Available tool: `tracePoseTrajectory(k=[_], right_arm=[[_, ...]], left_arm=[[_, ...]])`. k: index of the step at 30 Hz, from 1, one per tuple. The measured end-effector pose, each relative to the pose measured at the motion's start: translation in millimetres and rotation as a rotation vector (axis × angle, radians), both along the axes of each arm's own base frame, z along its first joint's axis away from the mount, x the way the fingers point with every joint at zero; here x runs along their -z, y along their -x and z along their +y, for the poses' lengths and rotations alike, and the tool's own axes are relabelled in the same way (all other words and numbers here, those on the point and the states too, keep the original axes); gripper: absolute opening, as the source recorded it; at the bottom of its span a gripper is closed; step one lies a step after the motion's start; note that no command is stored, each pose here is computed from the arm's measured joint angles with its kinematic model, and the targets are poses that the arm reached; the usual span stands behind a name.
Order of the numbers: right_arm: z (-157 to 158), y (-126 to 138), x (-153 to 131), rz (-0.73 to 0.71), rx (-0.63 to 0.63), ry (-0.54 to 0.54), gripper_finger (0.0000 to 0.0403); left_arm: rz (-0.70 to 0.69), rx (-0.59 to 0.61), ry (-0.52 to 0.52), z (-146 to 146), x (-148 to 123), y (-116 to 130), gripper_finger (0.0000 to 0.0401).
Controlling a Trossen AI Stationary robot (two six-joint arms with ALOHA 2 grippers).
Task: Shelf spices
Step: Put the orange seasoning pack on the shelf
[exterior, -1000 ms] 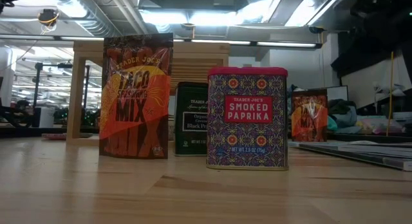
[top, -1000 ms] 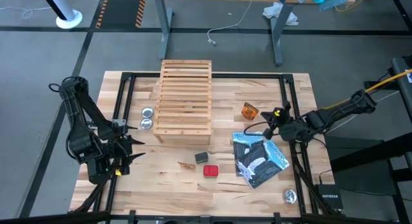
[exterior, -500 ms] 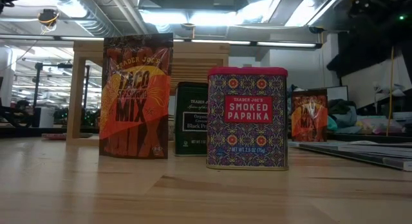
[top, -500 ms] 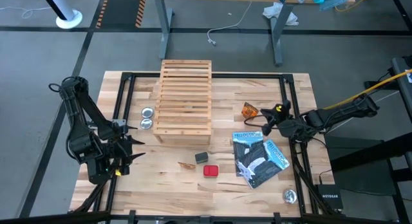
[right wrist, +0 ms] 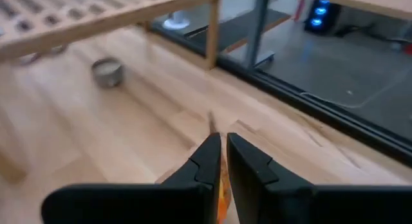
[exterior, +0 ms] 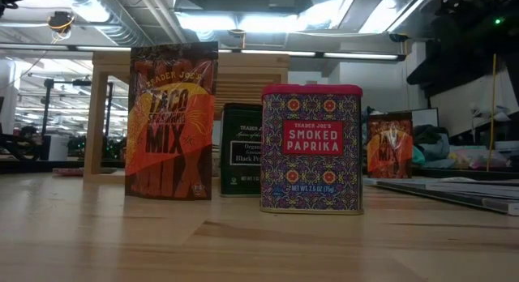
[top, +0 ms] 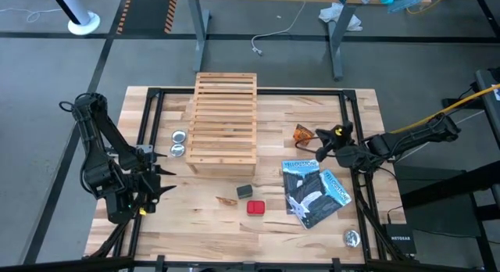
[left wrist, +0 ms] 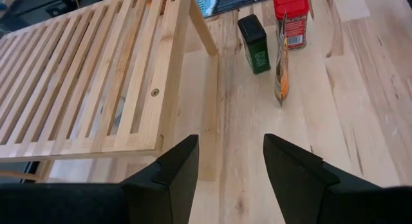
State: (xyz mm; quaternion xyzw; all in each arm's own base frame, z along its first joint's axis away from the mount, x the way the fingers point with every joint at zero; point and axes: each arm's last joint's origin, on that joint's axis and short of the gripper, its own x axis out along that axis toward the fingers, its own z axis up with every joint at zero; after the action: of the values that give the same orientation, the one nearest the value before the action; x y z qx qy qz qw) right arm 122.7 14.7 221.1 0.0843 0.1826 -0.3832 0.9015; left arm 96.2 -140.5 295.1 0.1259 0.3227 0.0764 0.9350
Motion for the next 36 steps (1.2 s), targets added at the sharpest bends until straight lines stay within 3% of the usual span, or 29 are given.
tracePoseTrajectory(k=[9, 15, 29, 36], right_arm=[[-3, 6, 3, -0.115, 0.156, -0.061, 0.0033], [-1, 4, 5, -0.087, 0.112, -0.124, 0.0049], [1, 0, 34, -0.015, 0.144, -0.160, 0.0259], [1, -2, 41, -0.055, 0.138, -0.182, 0.0326]], left_arm=[[0.000, 0.001, -0.001, 0, 0, 0, 0.0169], [0.000, 0.001, -0.001, 0, 0, 0, 0.0169], [0.000, 0.001, -0.001, 0, 0, 0, 0.0169], [0.000, 0.001, -0.001, 0, 0, 0, 0.0169]])
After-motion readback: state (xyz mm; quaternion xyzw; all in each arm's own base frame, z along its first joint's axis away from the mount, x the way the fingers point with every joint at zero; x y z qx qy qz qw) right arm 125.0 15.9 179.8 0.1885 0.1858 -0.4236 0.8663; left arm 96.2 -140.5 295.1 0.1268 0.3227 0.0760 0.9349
